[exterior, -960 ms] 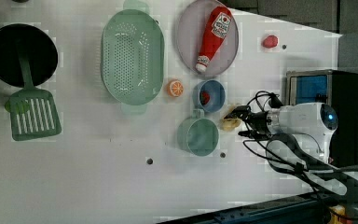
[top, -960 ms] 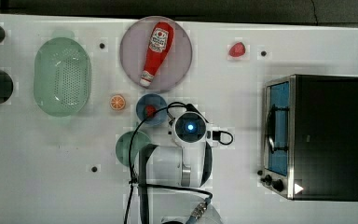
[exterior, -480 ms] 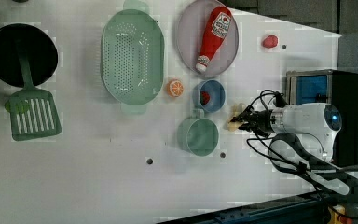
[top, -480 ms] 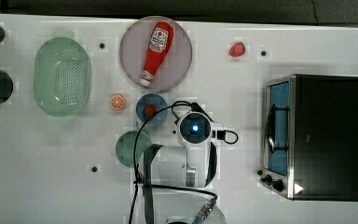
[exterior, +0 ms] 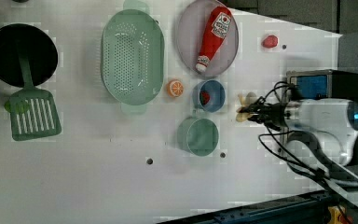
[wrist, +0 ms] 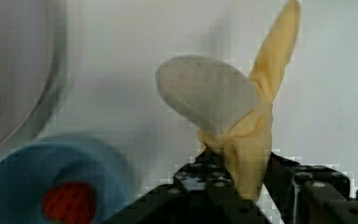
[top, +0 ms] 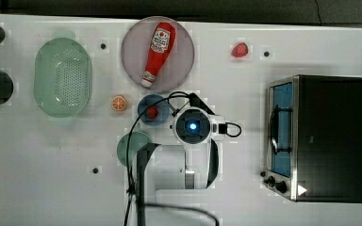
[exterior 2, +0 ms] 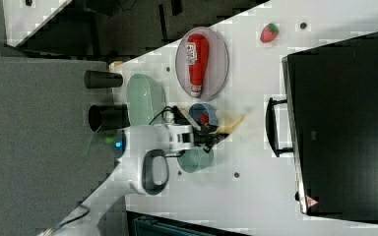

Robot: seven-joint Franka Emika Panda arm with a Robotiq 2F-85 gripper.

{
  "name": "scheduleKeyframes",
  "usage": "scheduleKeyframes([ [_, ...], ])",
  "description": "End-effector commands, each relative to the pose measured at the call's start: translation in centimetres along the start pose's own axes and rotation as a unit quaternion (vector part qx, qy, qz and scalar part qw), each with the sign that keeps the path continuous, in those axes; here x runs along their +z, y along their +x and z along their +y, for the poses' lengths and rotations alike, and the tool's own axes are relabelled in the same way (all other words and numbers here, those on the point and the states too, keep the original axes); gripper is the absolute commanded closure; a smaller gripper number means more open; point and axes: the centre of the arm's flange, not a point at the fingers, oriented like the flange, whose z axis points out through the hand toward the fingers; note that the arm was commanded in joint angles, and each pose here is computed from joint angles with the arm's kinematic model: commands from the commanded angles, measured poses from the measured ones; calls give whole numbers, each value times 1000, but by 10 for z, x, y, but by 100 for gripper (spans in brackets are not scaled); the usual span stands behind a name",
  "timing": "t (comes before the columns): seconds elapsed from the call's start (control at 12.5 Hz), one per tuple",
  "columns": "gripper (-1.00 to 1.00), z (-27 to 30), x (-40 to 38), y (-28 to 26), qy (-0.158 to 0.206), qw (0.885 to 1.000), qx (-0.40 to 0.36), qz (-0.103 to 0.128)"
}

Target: Pick banana from table and place on oven.

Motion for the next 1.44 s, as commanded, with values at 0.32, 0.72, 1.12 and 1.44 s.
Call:
scheduleKeyframes([
  [0.32, 47, 10, -224, 10, 32, 999, 34, 27],
  [0.72, 47, 26, -322, 28, 5, 998, 55, -2],
  [1.12, 47, 78, -330, 100, 17, 996, 92, 2],
  [1.44, 47, 146, -293, 154, -2, 997, 73, -11],
])
